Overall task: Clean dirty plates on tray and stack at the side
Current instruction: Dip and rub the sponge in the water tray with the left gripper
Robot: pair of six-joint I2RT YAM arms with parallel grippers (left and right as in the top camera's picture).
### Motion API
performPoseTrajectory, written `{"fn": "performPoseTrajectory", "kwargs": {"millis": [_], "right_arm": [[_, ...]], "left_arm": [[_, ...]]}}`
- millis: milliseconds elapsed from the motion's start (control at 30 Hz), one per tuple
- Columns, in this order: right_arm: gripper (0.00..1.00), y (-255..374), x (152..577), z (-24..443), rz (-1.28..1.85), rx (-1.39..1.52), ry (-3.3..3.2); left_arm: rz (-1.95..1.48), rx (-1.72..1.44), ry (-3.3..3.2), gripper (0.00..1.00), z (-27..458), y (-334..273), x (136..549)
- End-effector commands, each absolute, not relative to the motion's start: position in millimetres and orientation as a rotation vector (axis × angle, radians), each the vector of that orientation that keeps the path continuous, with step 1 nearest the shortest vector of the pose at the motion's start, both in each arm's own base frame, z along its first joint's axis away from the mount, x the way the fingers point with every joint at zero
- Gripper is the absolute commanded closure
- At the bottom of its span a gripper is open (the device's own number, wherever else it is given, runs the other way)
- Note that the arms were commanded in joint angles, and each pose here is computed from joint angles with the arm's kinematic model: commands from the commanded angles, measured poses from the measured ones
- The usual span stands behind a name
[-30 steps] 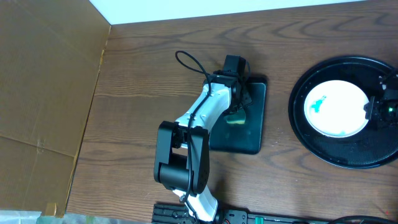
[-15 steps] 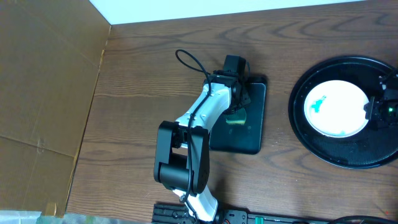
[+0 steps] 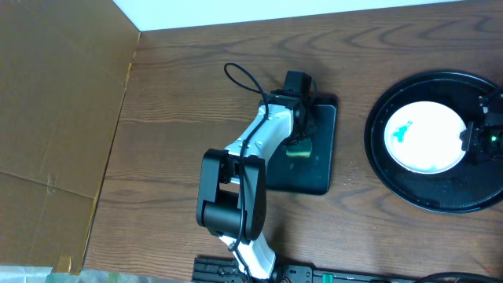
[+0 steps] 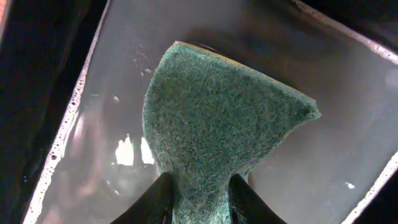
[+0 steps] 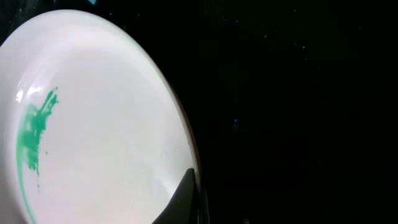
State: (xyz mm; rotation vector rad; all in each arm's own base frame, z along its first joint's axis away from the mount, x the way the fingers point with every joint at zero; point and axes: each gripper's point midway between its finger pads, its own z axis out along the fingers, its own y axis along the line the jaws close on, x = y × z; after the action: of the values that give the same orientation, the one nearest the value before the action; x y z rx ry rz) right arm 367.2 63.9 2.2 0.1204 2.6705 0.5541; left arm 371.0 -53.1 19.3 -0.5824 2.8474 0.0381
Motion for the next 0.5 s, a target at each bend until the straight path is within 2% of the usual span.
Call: {"fn": "performPoseTrajectory", "kwargs": {"millis": [0, 33, 100, 200, 467], "right_arm": [[0.99, 59, 365, -6, 0.486, 0.110, 2.699], [0.99, 59, 365, -6, 0.486, 0.109, 2.698], [0.99, 59, 365, -6, 0.486, 0.110, 2.699], [0.99, 59, 365, -6, 0.486, 0.109, 2.699], [0.99, 59, 365, -6, 0.486, 0.110, 2.699]], "left_arm": [[0.081, -0.586, 2.884, 0.72, 0, -48, 356], [0.081, -0.586, 2.884, 0.72, -4, -47, 354], [0.082, -0.586, 2.886, 0.79, -10, -47, 351], [0.084, -0.586, 2.887, 0.93, -15, -46, 347], [0.066, -0.561, 2.862, 0.93, -1, -48, 357]]}}
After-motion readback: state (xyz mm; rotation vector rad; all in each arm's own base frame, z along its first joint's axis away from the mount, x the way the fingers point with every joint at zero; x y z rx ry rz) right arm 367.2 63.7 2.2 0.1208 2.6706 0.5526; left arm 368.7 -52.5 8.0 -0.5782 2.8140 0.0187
